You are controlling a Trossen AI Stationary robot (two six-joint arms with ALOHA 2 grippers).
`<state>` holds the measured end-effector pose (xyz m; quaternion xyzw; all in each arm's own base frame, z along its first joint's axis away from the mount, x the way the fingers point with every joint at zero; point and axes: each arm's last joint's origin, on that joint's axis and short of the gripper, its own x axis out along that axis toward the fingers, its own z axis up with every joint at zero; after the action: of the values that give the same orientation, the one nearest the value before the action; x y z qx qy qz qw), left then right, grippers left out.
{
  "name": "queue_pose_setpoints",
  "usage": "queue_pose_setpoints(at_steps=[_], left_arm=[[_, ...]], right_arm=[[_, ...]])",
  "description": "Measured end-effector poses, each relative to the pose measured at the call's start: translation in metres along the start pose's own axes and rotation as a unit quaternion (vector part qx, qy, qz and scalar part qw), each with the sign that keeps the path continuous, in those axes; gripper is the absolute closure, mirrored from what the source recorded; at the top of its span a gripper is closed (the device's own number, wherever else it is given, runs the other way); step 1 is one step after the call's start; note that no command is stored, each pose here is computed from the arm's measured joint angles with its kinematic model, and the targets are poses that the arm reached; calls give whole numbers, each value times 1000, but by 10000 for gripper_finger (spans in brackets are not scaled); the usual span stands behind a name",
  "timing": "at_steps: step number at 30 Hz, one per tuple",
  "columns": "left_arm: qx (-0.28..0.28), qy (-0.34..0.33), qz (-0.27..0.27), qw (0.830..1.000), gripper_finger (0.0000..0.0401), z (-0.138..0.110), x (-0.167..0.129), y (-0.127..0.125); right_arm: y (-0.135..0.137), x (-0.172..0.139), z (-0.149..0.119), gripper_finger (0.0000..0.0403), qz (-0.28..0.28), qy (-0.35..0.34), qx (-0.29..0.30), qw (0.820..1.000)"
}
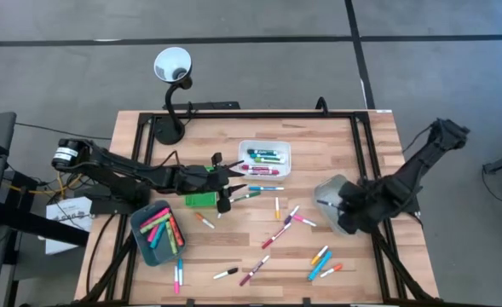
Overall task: Pick & Place Markers
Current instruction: Put the small blue marker pen into the gray bin, then put the small green marker pen into the gray bin
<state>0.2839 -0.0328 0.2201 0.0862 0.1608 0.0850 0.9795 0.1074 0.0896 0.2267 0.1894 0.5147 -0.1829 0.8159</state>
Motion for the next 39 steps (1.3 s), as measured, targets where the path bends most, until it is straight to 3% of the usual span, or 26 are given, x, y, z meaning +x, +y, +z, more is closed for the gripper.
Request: queue_pose_setpoints(at_steps=[5, 10, 15, 18, 23, 29, 35, 39], left_arm=[[0, 1, 0, 1000, 254, -2, 0, 0], [-1, 0, -1, 1000, 255, -1, 0, 0], [-14, 3, -80, 997, 256, -5, 2, -8], [-11, 11, -97, 995, 256, -9, 5, -13], [-37, 42, -99, 994, 256, -23, 16, -20], [-56, 82, -97, 990, 256, -44, 30, -27], [-81, 97, -65, 990, 256, -51, 36, -25], [-86, 101, -58, 990, 256, -53, 37, -23]], right_arm=[[-6, 16, -20, 377, -23, 1, 67, 997], [-3, 31, -21, 345, -54, -42, 65, 996], [1, 41, -16, 339, -83, -42, 77, 993], [3, 48, -12, 338, -94, -37, 79, 992], [9, 54, 0, 337, -74, -28, 48, 996], [23, 28, 29, 336, -46, -29, -10, 998], [45, 5, 60, 336, 20, -128, -78, 988], [57, 17, 73, 336, 39, -164, -148, 974]])
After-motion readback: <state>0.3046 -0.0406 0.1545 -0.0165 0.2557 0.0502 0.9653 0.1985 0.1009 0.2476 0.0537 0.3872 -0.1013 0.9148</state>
